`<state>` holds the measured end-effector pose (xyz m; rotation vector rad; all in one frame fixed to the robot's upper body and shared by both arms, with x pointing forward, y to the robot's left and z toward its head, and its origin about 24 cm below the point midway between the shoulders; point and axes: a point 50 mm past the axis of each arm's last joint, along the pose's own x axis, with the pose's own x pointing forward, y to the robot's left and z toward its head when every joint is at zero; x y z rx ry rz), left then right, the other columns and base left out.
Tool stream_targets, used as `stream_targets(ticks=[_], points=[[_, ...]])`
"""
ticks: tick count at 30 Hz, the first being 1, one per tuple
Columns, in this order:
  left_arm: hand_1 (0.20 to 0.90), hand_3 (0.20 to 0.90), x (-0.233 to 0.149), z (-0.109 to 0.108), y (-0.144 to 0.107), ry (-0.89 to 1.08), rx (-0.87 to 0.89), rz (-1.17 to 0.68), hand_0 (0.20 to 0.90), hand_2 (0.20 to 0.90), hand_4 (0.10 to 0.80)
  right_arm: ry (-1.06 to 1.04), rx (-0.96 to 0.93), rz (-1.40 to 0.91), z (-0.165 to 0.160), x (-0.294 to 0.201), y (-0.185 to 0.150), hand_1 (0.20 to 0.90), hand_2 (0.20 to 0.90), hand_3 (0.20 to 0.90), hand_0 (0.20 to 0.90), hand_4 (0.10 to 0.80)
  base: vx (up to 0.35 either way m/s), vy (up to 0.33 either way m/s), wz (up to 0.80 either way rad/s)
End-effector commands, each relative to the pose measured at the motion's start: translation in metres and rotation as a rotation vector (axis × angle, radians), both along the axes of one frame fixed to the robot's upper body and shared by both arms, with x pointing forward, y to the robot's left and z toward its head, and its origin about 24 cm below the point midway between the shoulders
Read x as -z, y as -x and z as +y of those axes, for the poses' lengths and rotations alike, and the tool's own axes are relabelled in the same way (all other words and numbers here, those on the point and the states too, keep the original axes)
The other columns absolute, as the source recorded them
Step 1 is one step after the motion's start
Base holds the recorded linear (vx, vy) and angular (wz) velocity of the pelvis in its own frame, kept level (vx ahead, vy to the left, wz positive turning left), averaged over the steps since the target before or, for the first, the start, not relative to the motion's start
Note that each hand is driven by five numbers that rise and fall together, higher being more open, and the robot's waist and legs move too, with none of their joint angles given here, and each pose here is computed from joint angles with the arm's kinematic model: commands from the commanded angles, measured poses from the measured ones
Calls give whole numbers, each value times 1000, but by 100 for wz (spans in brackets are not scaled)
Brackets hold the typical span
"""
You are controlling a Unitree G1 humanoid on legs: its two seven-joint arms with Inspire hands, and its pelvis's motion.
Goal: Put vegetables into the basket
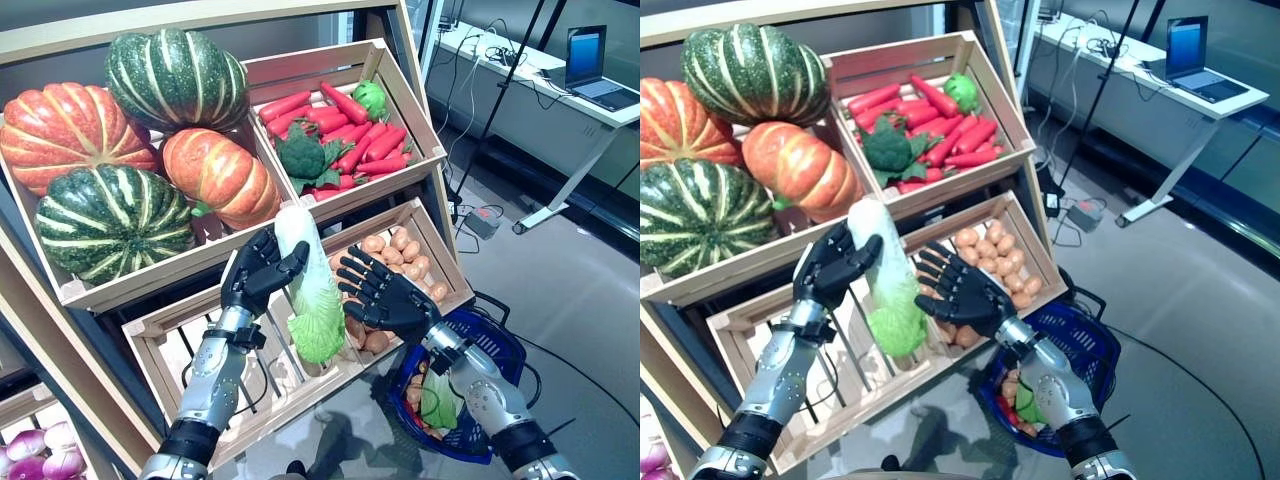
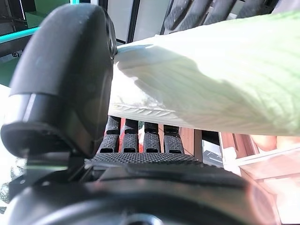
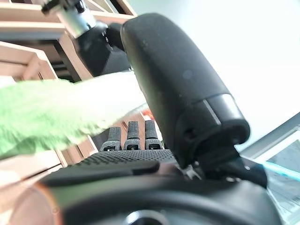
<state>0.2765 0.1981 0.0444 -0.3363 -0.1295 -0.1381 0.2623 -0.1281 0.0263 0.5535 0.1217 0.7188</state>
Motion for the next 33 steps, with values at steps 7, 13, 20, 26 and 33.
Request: stream_targets(ticks=[7,13,20,26,33], points=[[300,300,-50,-20,-20,83,57,-264,300,300,400,-159,-156,-83,30,-22,-2,900,900,900,900,800,-2,-1,-2],[300,300,-54,-26,-21,87,85,-281,300,300,400,-134,-205,-33,41,-15,2,900,900,900,900,800,-5,2,-2],[300,300,-59,-37,-22,104,156,-304,300,300,400,13,-200,-37,50,-7,1,900,900,900,900,800,0,0,0],[300,300,-63,-37,-19,142,137,-325,300,300,400,414,56,-305,34,-22,-10,900,900,900,900,800,0,0,0],[300,300,-67,-40,-13,197,110,-373,300,300,400,560,252,-470,41,-39,-7,900,900,900,900,800,0,0,0]])
